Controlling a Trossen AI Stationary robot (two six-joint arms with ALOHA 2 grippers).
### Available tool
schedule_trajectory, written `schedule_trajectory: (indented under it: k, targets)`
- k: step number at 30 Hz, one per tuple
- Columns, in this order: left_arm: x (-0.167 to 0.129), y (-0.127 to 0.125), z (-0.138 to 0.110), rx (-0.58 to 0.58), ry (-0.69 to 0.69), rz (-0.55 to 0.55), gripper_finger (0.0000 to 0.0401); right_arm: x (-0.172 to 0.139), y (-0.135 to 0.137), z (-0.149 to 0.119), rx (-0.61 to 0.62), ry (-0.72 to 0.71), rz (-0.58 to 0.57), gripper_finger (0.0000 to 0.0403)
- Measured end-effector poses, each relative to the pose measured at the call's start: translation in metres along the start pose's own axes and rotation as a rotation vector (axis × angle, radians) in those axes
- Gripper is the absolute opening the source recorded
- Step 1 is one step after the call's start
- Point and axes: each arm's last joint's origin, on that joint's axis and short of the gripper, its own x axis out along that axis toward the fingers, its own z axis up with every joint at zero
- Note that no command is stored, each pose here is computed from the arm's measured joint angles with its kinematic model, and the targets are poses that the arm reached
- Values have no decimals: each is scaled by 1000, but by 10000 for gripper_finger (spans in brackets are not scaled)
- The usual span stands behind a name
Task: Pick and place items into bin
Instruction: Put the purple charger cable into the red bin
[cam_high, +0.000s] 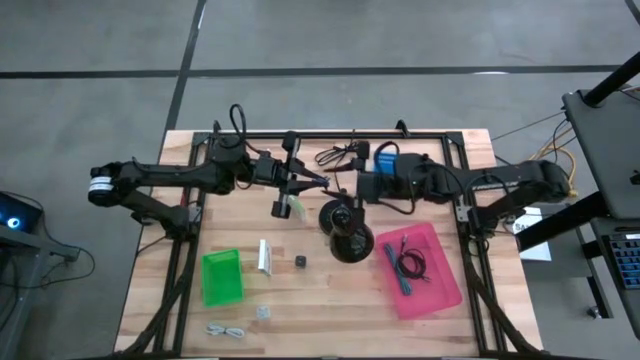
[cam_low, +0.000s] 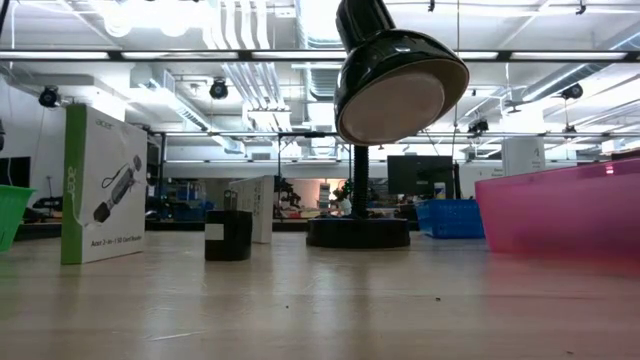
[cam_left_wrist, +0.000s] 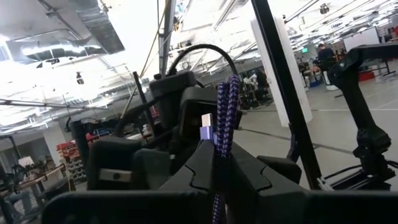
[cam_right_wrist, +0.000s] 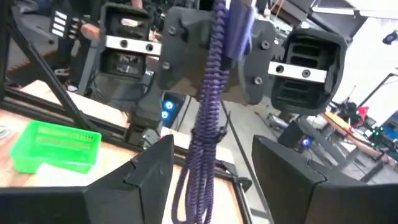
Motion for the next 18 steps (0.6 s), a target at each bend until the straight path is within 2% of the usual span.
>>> schedule_trajectory:
  k: [6, 18]
  targets:
    - [0, 0, -1, -2, 3, -1, 10, 8, -6, 3, 9, 1, -18, 203]
    - [-1, 0, 1, -1, -1, 2, 12, 6, -10, 1, 25, 7, -28, 197]
